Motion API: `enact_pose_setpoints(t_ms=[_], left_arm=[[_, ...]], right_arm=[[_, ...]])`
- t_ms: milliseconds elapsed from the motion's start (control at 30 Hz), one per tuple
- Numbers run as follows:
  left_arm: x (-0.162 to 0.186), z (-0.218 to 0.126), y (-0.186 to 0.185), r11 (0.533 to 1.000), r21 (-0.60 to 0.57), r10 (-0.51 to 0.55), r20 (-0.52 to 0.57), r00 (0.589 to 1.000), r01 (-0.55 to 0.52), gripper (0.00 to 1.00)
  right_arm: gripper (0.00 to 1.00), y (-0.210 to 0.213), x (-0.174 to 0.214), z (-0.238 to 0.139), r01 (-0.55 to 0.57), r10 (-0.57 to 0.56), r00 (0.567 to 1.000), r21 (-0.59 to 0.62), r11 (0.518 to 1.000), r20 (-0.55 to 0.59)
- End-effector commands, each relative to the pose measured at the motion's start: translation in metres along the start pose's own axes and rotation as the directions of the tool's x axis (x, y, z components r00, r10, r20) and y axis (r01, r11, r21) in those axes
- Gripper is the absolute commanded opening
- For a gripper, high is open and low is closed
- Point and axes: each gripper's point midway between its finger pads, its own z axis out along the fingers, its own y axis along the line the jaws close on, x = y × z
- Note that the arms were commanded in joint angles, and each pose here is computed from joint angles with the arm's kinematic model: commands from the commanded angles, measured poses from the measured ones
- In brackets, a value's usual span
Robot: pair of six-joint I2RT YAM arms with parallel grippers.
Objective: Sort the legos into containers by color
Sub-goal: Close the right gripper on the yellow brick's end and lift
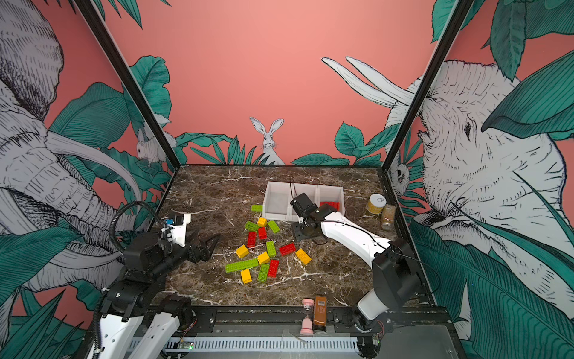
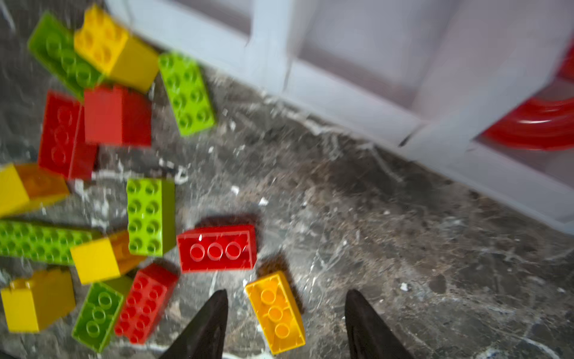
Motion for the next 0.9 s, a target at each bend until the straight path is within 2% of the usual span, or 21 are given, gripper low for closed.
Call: enact_pose_setpoints(t_ms=[0, 333, 533, 867], left_arm=[[-0.003, -0.001, -0.001, 1.0, 0.0, 0.001, 0.007, 1.0, -0.001, 0.99], [-0.002, 0.001, 0.001, 1.0, -0.006, -0.003, -0.002, 1.0, 0.003, 0.99], [-0.002, 0.0, 0.002, 1.0, -0.011, -0.001, -0.001, 1.0, 0.001, 0.99], [-0.001, 0.001, 0.002, 1.0, -0.014, -0.005, -0.004, 1.0, 0.005, 0.99]], right_arm=[[0.6, 0.008, 0.043, 0.012, 0.147, -0.152, 0.979, -0.05, 0.988, -0.138], [0.61, 0.004, 0.063, 0.05, 0.192, -0.193, 0.951, -0.027, 0.981, -0.241], [0.59, 0.007, 0.064, 0.06, 0.19, -0.19, 0.95, -0.028, 0.981, -0.248], [0.36, -0.004, 0.065, 0.066, 0.166, -0.153, 0.957, 0.035, 0.985, -0.247]])
